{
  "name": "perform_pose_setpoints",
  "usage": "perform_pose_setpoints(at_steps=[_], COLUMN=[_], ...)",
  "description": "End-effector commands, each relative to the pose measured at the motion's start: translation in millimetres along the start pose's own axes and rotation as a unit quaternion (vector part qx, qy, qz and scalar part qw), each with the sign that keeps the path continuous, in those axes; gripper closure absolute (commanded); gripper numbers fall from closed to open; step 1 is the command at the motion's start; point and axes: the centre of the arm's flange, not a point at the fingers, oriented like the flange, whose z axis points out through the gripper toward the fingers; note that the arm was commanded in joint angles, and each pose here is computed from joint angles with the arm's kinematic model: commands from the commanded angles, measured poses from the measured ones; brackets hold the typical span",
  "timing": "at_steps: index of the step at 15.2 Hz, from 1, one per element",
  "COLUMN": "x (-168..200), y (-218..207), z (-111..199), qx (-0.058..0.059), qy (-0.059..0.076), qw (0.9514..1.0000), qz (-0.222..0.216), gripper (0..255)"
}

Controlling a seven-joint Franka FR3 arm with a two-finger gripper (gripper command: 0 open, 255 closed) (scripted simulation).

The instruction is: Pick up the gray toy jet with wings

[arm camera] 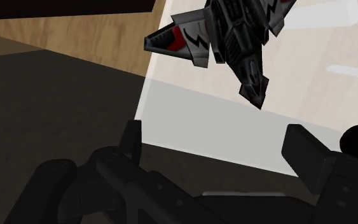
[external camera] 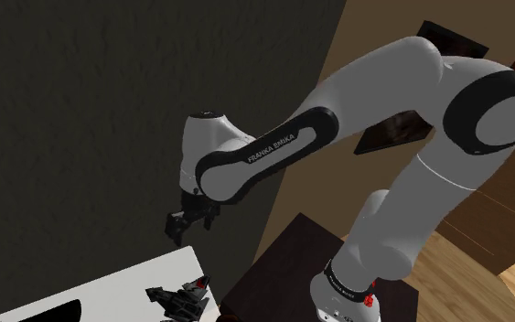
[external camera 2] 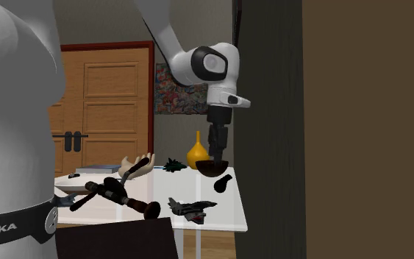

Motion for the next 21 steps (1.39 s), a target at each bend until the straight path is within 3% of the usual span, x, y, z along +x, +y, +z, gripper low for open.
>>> perform_pose_setpoints(at_steps=[1, 12, 21], x=[6.8, 30.5, 34.4], y=[-15.4, -95.8, -91.9], z=[24.8, 143.0, 182.7], qx=[-0.001, -0.012, -0.012], qy=[-0.005, -0.031, -0.031], qw=[1.0, 0.9994, 0.9994], qz=[0.001, 0.004, 0.004], gripper=[0, 0, 0])
